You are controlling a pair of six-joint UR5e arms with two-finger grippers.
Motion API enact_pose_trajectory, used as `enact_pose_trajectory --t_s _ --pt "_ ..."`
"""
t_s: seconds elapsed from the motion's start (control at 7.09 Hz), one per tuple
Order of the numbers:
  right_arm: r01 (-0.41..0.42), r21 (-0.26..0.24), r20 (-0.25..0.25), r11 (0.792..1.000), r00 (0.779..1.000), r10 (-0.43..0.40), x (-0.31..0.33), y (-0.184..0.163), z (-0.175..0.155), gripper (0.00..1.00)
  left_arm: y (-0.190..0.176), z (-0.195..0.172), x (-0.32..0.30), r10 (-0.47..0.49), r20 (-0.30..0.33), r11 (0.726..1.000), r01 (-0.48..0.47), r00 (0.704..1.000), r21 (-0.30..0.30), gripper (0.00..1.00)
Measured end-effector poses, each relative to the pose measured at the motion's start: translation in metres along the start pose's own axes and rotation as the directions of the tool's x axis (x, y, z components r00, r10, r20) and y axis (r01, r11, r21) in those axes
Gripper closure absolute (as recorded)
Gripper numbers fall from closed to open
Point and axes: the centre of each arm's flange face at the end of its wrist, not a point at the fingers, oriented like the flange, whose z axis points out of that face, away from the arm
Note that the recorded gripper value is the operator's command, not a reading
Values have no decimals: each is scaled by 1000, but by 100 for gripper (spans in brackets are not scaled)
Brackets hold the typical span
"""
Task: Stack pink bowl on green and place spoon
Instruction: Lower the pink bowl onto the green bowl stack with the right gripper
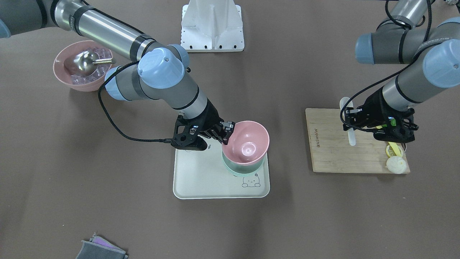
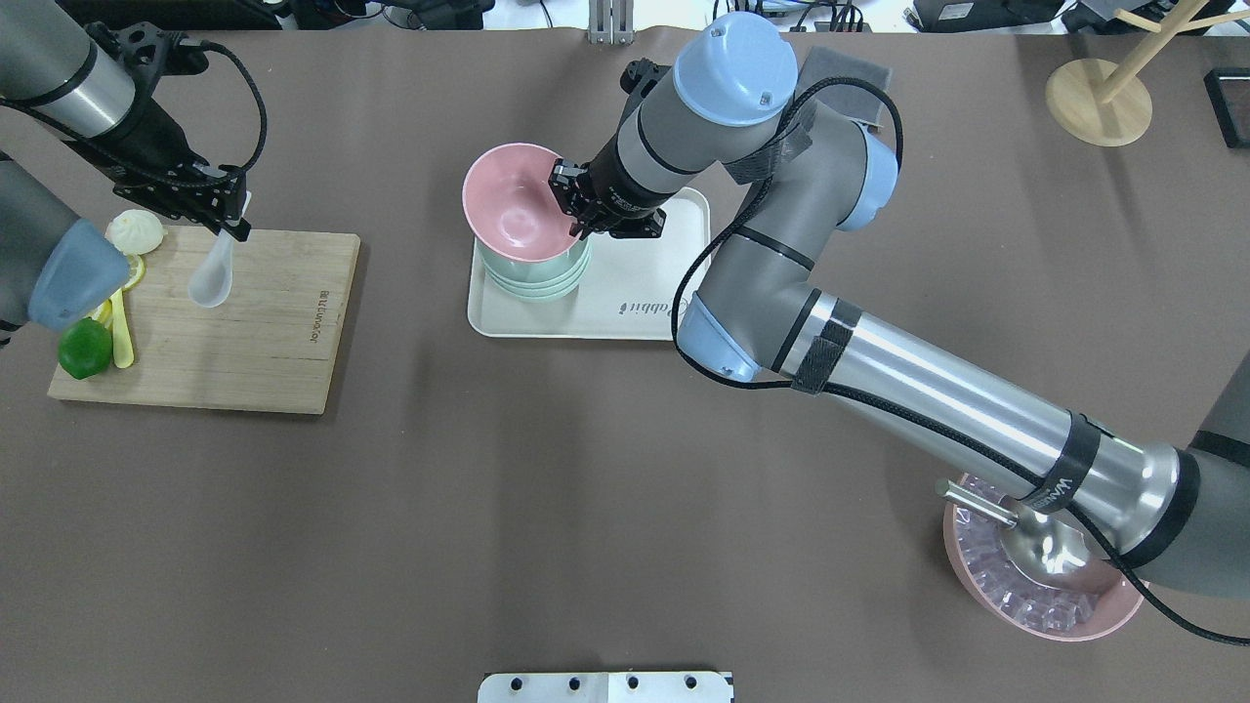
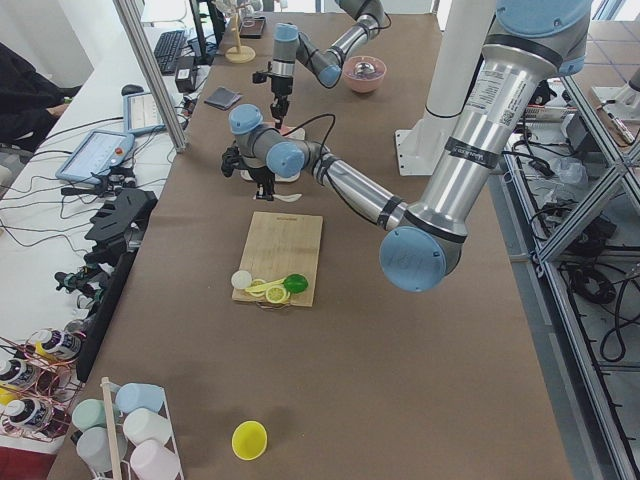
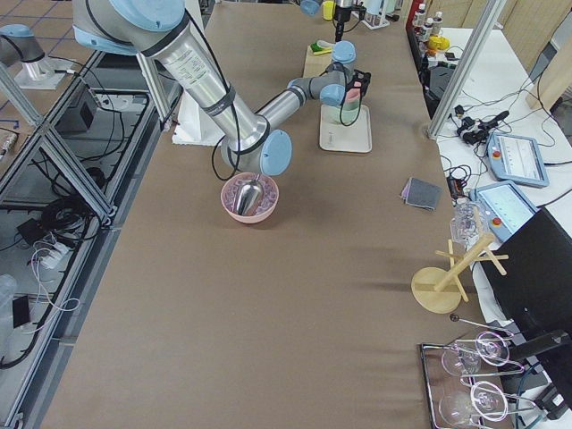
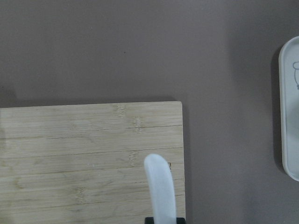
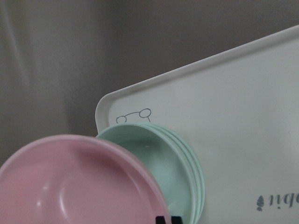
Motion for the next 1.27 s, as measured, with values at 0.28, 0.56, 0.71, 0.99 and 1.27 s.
enact_pose_trajectory --t_s 0.28,0.56,0.71,0.99,1.27 --pt "-27 -4 -3 1000 1000 27 0 2 3 100 0 0 -1 -1 0 1000 1 1000 0 100" --pt "-40 -10 -4 999 999 40 0 6 6 100 0 0 -1 -1 1 1000 1 1000 0 100" --pt "-42 -12 -5 999 999 42 0 7 8 100 0 0 -1 -1 1 1000 1 1000 0 100" --pt "-44 -13 -10 999 999 44 1 8 11 100 0 0 -1 -1 1 1000 1 1000 0 100" --pt "-46 -12 -16 999 999 46 3 7 16 100 0 0 -1 -2 1 1000 2 1000 0 100"
